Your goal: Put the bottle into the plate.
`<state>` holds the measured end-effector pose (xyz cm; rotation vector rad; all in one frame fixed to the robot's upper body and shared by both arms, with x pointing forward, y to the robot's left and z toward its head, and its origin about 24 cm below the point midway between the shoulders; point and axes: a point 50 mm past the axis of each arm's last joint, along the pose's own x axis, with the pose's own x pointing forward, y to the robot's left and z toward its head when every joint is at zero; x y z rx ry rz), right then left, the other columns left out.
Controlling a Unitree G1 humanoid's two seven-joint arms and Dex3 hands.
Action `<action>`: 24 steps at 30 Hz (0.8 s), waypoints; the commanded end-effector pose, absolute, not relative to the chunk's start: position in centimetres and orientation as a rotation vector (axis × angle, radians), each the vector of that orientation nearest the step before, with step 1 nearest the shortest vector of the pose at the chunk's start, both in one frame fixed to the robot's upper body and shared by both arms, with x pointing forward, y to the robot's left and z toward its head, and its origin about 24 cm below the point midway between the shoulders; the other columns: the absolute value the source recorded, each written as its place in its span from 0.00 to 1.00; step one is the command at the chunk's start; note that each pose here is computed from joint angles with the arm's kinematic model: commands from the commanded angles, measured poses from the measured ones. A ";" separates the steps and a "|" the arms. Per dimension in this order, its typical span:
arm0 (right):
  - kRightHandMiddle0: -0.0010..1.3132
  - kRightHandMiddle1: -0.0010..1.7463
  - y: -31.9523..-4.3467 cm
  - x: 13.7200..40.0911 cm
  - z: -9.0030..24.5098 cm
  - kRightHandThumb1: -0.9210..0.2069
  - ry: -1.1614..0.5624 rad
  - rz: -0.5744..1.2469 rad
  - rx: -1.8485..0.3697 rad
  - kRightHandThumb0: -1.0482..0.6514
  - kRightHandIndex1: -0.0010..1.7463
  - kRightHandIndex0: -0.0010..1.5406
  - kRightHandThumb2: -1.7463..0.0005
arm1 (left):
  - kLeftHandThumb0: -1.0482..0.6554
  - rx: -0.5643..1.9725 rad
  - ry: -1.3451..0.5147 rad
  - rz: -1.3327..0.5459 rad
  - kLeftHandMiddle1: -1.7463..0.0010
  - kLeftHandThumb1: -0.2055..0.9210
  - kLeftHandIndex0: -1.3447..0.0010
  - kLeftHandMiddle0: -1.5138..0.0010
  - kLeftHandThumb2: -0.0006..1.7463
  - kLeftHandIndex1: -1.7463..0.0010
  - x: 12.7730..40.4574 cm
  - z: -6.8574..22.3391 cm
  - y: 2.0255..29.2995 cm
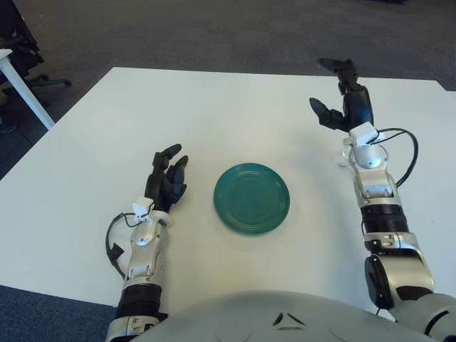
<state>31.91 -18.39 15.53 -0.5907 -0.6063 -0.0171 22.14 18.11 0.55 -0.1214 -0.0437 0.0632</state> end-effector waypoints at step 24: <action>0.00 0.05 -22.7 32.4 18.3 0.00 -0.598 -0.278 -1.653 0.00 0.00 0.02 0.69 | 0.24 -0.131 0.003 0.024 0.81 0.99 0.95 0.73 0.29 0.41 21.9 -0.6 18.4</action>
